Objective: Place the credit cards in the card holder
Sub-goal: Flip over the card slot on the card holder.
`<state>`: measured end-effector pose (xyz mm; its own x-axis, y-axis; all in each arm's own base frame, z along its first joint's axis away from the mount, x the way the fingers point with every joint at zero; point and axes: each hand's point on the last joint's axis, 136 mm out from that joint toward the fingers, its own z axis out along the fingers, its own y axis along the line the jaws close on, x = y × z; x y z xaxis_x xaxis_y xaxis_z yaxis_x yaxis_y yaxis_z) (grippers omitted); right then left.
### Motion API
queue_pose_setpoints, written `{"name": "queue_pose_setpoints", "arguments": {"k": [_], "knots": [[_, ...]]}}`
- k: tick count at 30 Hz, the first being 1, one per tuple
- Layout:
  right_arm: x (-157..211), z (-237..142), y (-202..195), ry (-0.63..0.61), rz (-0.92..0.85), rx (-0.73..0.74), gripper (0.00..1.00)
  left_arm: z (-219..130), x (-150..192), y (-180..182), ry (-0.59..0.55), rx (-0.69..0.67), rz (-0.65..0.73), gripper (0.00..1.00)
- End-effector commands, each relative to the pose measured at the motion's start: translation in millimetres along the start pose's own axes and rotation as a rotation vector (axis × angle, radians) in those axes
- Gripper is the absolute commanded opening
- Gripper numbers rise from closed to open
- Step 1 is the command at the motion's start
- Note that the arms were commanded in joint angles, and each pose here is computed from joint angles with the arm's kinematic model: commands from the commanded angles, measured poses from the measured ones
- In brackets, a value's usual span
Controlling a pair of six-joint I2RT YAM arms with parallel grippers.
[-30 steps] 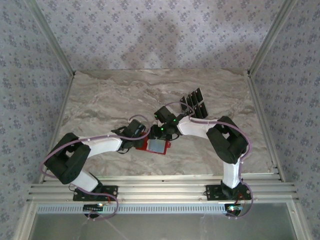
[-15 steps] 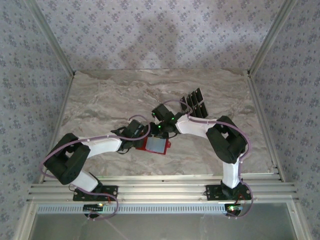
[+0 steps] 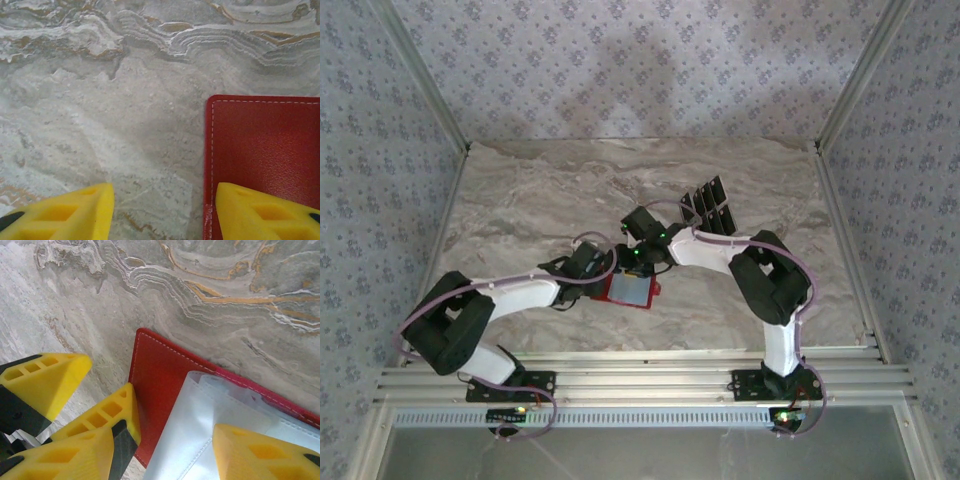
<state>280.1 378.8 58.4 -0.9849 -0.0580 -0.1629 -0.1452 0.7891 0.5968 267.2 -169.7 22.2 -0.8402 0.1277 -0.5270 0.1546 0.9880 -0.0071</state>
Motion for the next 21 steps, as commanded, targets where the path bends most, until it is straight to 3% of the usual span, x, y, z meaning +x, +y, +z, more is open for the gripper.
{"name": "queue_pose_setpoints", "arguments": {"k": [1,21], "knots": [[-12,2,23,-0.032,-0.006,-0.060,0.57,-9,16,2,0.044,0.007,0.043,0.58],[-14,9,30,-0.018,-0.011,-0.052,0.57,-56,0,19,-0.090,0.038,-0.102,0.63]]}}
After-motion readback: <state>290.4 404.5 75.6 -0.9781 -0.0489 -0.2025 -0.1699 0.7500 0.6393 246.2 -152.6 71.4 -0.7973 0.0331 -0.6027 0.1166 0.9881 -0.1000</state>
